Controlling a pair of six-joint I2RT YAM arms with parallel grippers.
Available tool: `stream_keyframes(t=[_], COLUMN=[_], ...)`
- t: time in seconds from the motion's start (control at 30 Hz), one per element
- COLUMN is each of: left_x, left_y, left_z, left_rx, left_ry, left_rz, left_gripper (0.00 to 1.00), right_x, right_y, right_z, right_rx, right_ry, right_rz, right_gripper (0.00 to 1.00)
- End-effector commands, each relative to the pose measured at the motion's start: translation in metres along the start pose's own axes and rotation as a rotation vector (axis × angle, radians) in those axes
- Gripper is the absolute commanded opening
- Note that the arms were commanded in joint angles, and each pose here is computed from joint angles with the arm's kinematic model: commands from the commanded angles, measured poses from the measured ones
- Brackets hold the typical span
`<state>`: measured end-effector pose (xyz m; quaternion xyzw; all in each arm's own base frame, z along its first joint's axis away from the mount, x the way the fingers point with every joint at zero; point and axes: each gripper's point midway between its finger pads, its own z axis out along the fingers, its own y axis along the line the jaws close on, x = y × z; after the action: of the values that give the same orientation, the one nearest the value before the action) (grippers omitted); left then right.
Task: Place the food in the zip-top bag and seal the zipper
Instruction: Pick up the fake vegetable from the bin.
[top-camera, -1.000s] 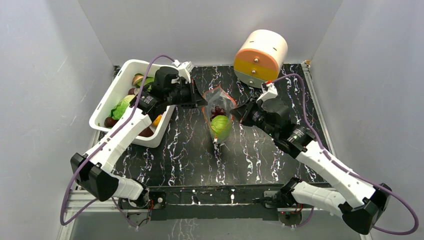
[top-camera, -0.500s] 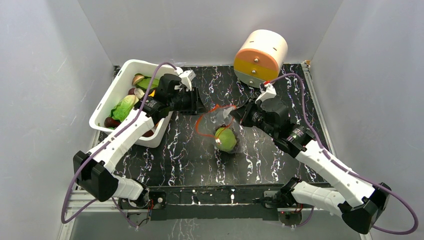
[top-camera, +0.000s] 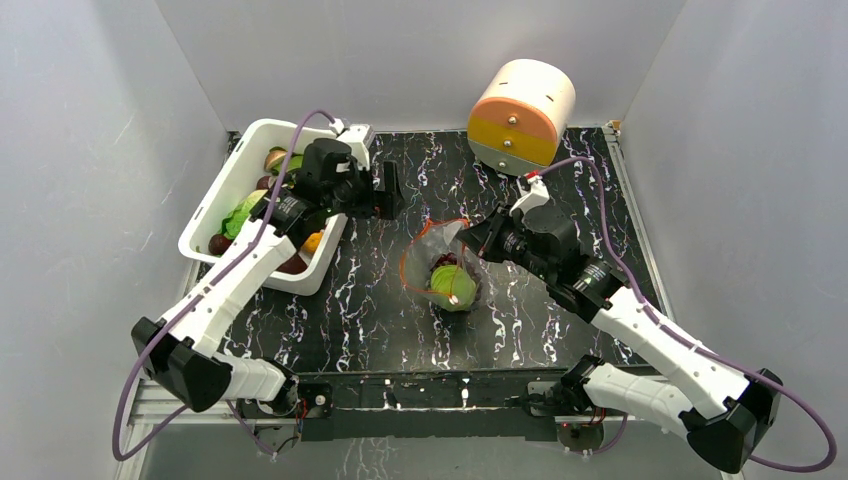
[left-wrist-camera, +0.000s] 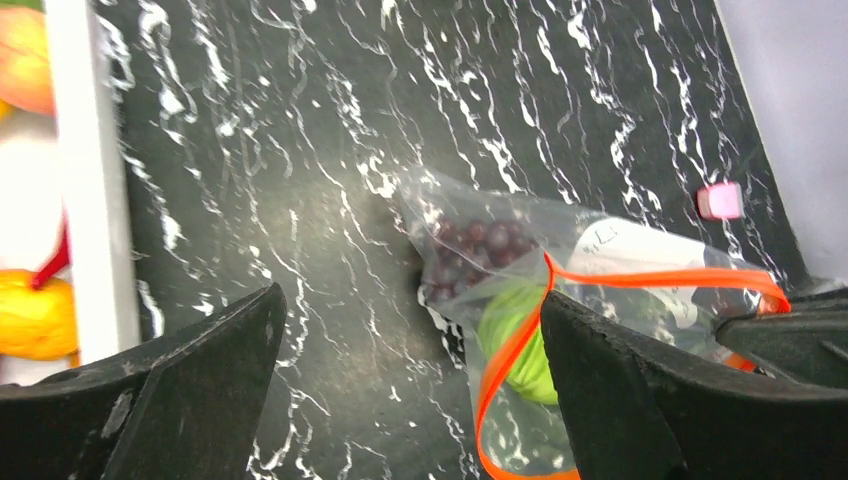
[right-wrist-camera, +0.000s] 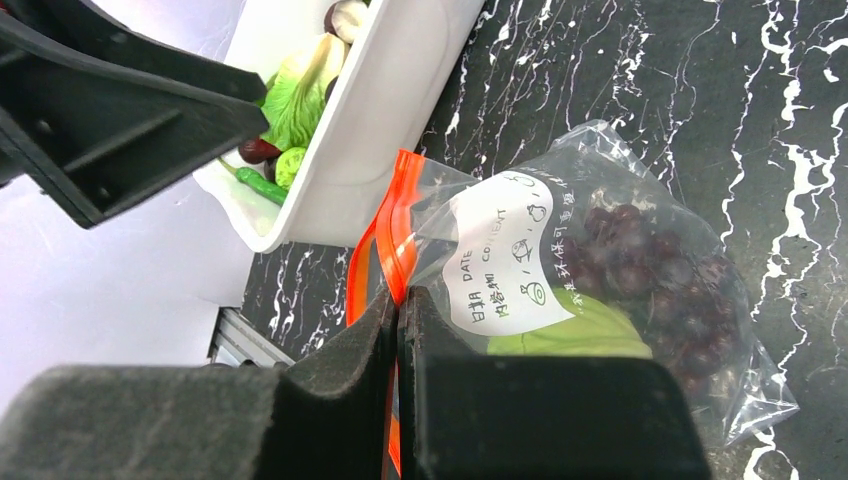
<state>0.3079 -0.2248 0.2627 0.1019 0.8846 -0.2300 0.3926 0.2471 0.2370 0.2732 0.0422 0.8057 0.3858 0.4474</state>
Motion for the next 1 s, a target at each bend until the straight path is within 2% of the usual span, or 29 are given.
stream_keyframes(t=[0.0, 0.17, 0.5, 0.6, 0.73, 0.83, 0.93, 0.97], left_x=[-0.041, -0.063, -0.099, -0.100, -0.096, -0.084, -0.066, -0.059], left_y=[0.015, 0.033, 0.088, 0.126, 0.178, 0.218, 0.246, 0.250], left_z=[-0.031, -0.034, -0.042, -0.044, -0.044, -0.037, -0.029, -0.024], left_rx=[-0.119, -0.215, -0.259, -0.354, -0.503, -0.532, -0.582, -0.580], left_ry=[-0.135, -0.155, -0.140, -0.141, -0.163, -0.176, -0.160, -0.143], left_rz=[0.080, 0.099, -0.032, -0.079, -0.133, -0.273, -0.387, -0.397], left_gripper=[0.98, 0.98, 0.98, 0.95, 0.86, 0.79, 0.83, 0.82], right_x=[-0.025, -0.023, -0.022, -0.022, -0.021, -0.019, -0.019, -0.019], right_y=[0.026, 0.023, 0.024, 0.024, 0.024, 0.022, 0.023, 0.023], right_z=[-0.008, -0.008, -0.013, -0.014, -0.015, -0.015, -0.016, -0.017], right_rx=[-0.099, -0.085, -0.099, -0.104, -0.107, -0.107, -0.111, -0.112], right_ry=[-0.087, -0.076, -0.085, -0.086, -0.085, -0.084, -0.082, -0.085], right_rz=[0.028, 0.019, 0.032, 0.033, 0.028, 0.027, 0.022, 0.021], right_gripper=[0.00, 0.00, 0.00, 0.00, 0.00, 0.00, 0.00, 0.00])
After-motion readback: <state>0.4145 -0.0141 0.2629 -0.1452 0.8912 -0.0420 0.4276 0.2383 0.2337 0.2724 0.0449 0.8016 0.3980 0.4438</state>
